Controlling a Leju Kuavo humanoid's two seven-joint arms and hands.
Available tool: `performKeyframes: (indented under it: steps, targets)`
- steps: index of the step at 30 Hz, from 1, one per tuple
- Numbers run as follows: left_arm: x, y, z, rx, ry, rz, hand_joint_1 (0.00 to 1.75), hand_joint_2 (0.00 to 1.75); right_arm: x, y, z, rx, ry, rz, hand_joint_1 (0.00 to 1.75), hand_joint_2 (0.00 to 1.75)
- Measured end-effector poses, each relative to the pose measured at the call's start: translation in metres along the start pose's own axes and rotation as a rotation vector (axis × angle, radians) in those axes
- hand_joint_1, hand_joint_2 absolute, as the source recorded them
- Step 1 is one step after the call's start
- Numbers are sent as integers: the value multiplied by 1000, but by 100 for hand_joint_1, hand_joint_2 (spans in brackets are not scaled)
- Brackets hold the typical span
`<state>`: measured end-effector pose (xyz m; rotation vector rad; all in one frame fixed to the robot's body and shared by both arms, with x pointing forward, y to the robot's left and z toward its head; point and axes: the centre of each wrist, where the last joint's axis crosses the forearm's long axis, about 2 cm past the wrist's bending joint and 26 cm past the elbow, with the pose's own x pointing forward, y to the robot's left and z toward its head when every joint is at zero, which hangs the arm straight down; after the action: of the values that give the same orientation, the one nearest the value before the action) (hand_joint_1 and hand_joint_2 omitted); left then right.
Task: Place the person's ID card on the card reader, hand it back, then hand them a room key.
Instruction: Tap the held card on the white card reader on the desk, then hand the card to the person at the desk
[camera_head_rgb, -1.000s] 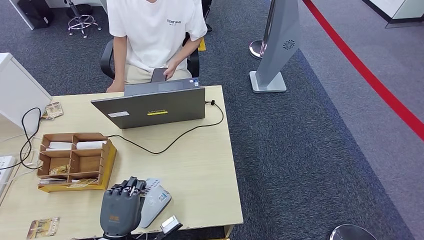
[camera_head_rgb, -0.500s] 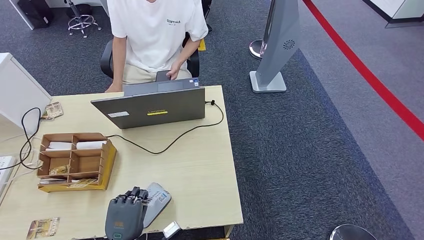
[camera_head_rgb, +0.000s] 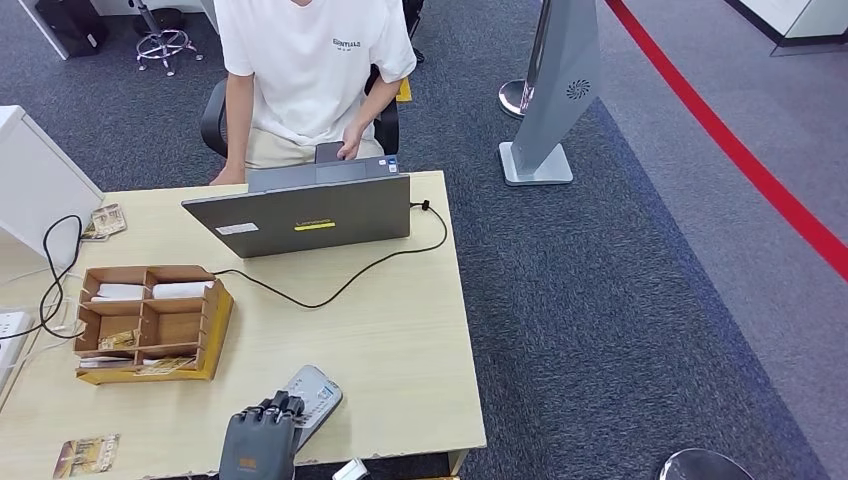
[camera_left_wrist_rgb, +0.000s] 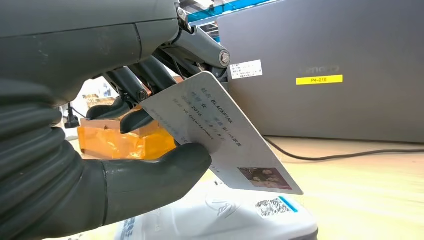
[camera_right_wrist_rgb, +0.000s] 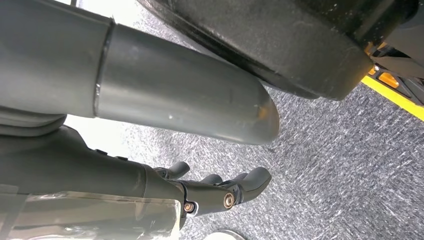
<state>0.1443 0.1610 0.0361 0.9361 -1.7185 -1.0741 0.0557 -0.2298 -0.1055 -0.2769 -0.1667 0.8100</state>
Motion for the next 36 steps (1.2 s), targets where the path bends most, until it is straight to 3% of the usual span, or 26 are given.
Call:
performKeyframes:
  steps: [12,20,26,36]
  targets:
    - [-9,-14,8,-62,58,-24,175,175,0,0,0,-1,-5,15,0,0]
    - [-25,-9,-10,-16,112,-68,175,175,0,0,0,2,-15,55,0,0]
    - [-53,31,-58,174,95,-155,175,175,2,-1,0,9,-33,105,0,0]
    - [-122,133,-175,466,107,-375,175,175,9,-7,-1,23,-67,175,0,0]
